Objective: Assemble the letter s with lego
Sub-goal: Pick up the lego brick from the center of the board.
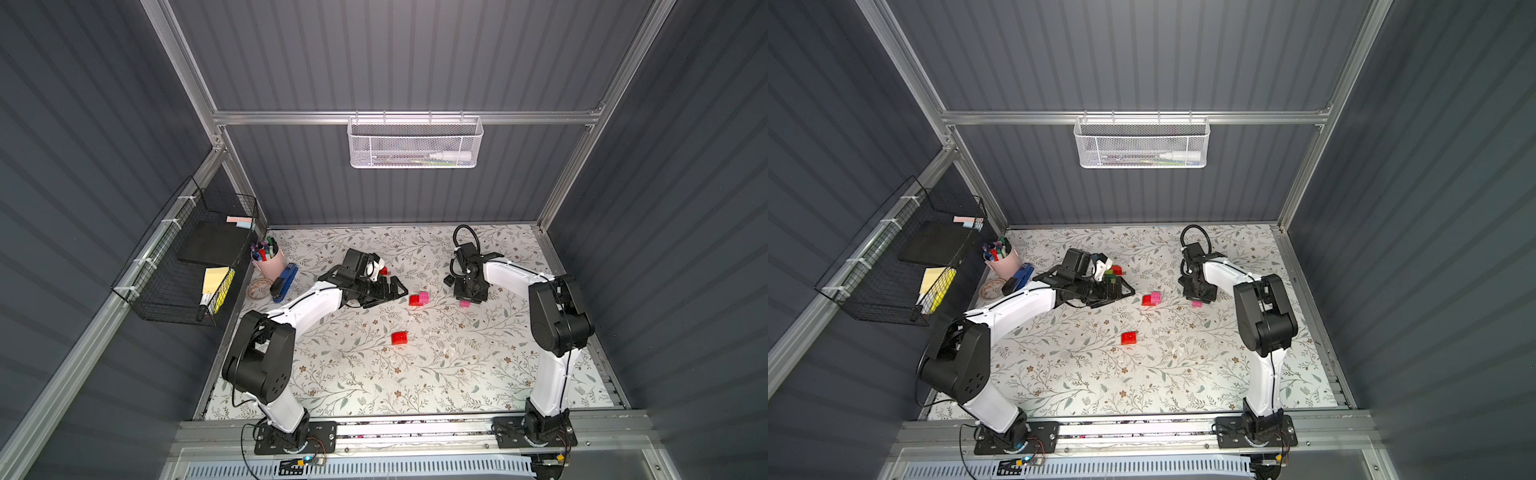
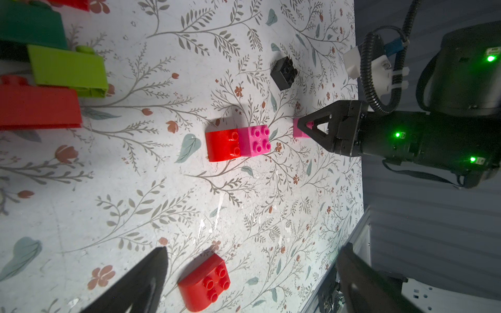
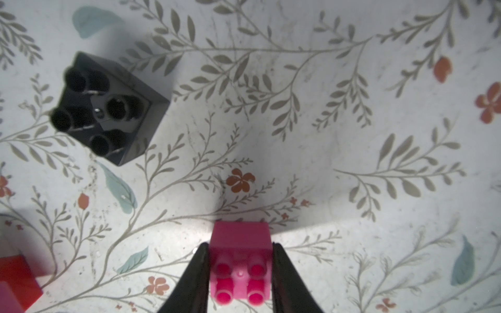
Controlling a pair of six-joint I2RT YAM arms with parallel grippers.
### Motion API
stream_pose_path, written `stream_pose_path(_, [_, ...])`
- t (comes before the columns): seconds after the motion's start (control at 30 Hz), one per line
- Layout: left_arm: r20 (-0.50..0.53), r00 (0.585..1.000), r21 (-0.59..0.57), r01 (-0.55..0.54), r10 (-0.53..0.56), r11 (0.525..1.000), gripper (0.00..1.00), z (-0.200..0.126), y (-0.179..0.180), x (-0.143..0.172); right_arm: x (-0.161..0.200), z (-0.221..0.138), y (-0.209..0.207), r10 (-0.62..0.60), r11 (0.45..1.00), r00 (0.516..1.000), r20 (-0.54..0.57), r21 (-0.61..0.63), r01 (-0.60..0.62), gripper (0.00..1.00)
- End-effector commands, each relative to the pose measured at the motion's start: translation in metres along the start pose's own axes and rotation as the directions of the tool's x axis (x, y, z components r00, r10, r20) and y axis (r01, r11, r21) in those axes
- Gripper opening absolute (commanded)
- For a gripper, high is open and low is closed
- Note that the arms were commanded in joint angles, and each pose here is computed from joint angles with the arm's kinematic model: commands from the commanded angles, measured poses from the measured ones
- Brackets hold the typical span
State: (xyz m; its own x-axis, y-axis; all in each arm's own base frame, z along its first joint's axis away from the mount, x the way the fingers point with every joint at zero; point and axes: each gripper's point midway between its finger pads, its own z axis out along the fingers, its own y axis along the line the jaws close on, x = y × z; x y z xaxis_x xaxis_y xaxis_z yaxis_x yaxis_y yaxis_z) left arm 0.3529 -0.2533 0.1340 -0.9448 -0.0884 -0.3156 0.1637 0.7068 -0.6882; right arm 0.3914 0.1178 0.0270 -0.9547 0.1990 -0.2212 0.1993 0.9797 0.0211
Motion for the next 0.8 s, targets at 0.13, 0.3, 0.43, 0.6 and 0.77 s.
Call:
stream_pose_path(0.13, [-0.003,1.0,0.004,-0.03,0.03,1.0,0.99,-0.007,-0.008,-0.003,0.005,-0.031,0.017,-0.022,0.999,1.0,0.008,-0.044,0.023,0.31])
stream_pose_path(0.3, [-0.001,1.0,0.0,-0.024,0.024,1.0,0.99,-0.01,-0.005,-0.004,0.009,-0.054,0.039,-0.025,0.996,0.999,0.033,-0.088,0.028,0.32])
stream_pose_path(0.43, [0.006,1.0,-0.005,-0.024,0.024,1.0,0.99,-0.015,-0.003,-0.006,0.011,-0.067,0.063,-0.028,0.991,0.998,0.055,-0.13,0.035,0.32])
stream_pose_path(0.6, [0.013,1.0,-0.01,-0.02,0.021,1.0,1.0,-0.019,0.0,-0.007,0.014,-0.072,0.101,-0.064,0.975,0.997,0.048,-0.209,0.072,0.32])
stream_pose_path(0.77, [0.018,1.0,-0.013,-0.024,0.024,1.0,1.0,-0.023,0.002,-0.007,0.017,-0.065,0.124,-0.121,0.968,0.992,0.032,-0.219,0.125,0.32])
